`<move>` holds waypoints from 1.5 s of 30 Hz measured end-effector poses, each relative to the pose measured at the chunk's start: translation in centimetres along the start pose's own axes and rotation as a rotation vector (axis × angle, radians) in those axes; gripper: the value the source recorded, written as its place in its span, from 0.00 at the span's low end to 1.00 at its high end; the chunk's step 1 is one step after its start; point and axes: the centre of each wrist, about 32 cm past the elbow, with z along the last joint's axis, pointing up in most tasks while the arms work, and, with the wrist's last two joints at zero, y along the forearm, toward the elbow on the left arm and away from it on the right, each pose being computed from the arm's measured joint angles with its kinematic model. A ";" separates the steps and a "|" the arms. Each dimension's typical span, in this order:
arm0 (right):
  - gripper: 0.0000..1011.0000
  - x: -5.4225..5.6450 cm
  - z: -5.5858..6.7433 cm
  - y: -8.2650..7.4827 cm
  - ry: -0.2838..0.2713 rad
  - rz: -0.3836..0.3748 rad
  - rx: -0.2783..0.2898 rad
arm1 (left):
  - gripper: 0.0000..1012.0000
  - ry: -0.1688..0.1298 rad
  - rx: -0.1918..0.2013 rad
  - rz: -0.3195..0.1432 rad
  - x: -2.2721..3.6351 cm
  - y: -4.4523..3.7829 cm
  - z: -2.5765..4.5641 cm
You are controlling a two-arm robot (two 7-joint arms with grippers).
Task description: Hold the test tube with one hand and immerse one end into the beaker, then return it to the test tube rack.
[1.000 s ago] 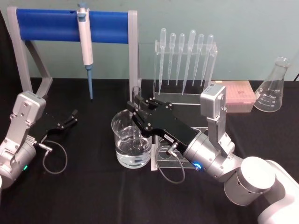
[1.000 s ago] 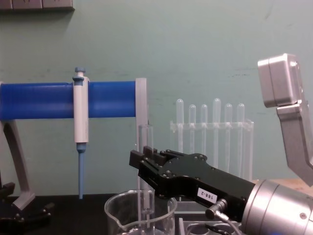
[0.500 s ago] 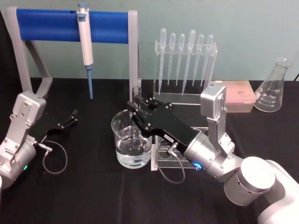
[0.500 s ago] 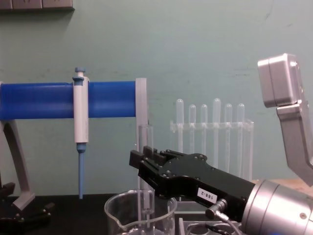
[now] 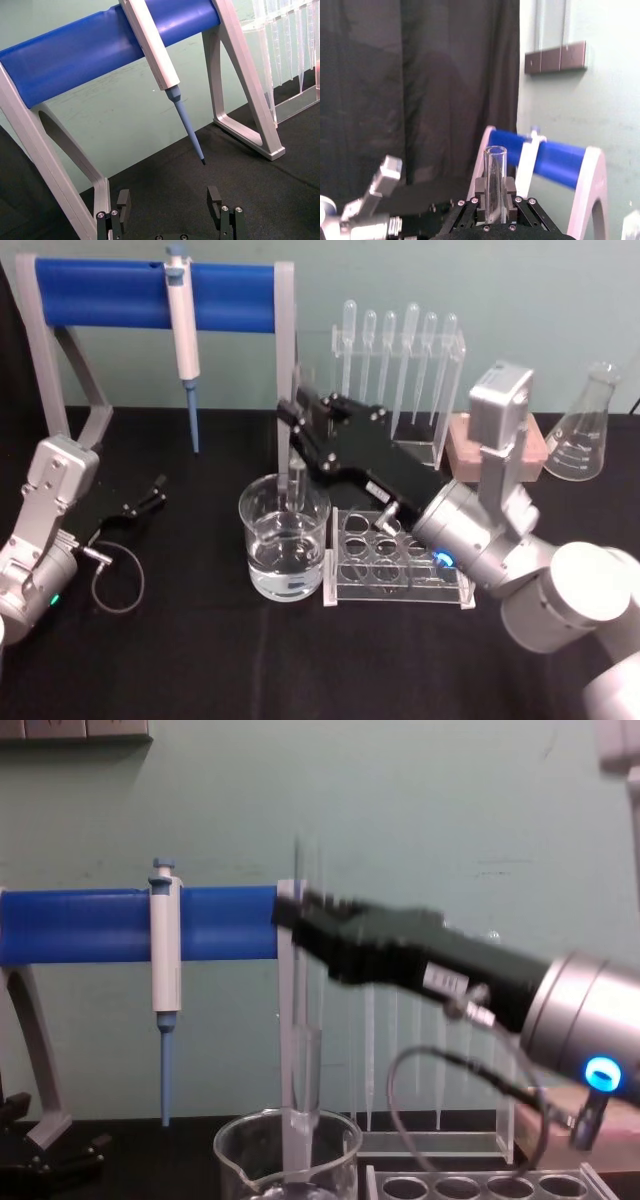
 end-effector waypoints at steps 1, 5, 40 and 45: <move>0.22 0.0 0.4 0.0 -0.005 0.002 0.007 | 0.99 0.000 0.000 0.000 0.00 0.00 0.00; 0.22 0.2 2.7 -0.1 -0.030 0.006 0.043 | 0.99 0.000 0.000 0.000 0.00 0.00 0.00; 0.22 0.7 -2.0 -8.3 0.003 -0.193 -0.045 | 0.99 0.000 0.000 0.000 0.00 0.00 0.00; 0.22 0.6 -2.2 -8.1 -0.002 -0.189 -0.057 | 0.99 0.000 0.000 0.000 0.00 0.00 0.00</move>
